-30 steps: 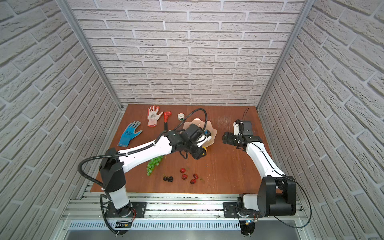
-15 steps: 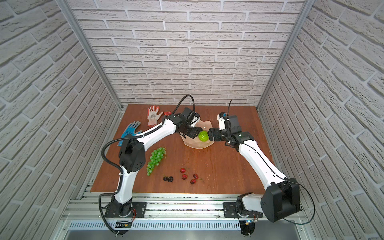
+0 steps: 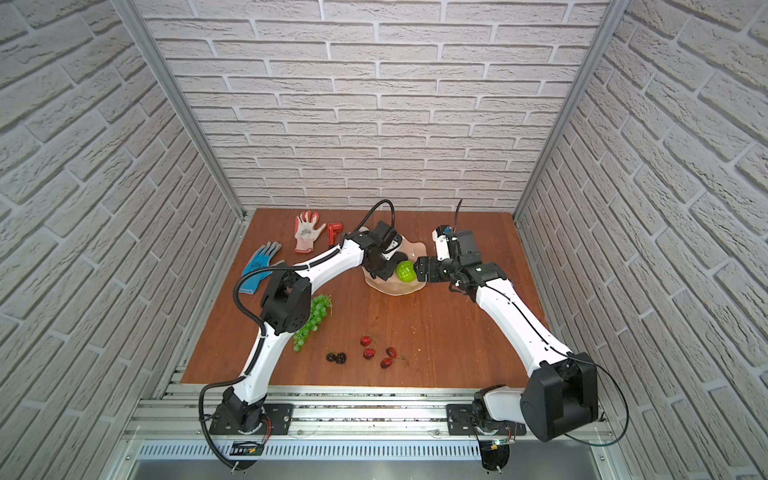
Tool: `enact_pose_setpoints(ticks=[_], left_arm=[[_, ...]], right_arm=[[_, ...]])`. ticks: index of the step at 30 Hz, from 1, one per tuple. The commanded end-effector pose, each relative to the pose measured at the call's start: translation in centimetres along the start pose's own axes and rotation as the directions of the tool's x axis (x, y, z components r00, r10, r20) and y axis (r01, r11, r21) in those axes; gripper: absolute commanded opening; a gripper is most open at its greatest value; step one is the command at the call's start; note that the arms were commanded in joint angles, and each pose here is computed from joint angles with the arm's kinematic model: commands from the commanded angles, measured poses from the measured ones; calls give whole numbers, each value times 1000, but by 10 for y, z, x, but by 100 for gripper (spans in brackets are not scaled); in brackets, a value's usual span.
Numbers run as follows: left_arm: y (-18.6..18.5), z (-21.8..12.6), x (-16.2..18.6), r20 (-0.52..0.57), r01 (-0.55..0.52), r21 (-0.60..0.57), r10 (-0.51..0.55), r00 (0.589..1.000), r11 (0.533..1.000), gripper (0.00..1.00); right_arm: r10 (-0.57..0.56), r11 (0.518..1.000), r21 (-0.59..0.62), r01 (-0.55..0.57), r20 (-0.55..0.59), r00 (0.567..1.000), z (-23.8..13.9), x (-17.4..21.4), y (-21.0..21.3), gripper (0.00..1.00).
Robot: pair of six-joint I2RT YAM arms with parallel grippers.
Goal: Place and organize the fake fruits in the fruit bowl
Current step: 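Carry the pear over the pink bowl and release it beside the avocado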
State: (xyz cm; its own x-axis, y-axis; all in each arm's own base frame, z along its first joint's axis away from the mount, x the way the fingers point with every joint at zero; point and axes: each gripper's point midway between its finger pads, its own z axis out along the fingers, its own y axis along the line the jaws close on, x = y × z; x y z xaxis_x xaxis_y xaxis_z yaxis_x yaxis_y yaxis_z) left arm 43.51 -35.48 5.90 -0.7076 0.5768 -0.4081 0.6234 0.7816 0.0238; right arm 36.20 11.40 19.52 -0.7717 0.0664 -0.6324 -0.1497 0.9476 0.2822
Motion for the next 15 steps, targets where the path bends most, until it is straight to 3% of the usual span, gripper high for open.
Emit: enact_pose_setpoints(ticks=[1, 10, 15], left_arm=[[11, 7, 1, -20, -25, -34, 24, 1000, 999, 41], [12, 15, 1, -28, -41, -42, 39, 999, 998, 45], [11, 10, -1, -19, -36, -32, 35, 999, 999, 62]], right_arm=[[-17, 999, -40, 18, 26, 1000, 3, -9, 9, 91], [-21, 999, -48, 22, 11, 1000, 11, -8, 11, 91], [-23, 998, -53, 24, 9, 1000, 12, -8, 13, 91]])
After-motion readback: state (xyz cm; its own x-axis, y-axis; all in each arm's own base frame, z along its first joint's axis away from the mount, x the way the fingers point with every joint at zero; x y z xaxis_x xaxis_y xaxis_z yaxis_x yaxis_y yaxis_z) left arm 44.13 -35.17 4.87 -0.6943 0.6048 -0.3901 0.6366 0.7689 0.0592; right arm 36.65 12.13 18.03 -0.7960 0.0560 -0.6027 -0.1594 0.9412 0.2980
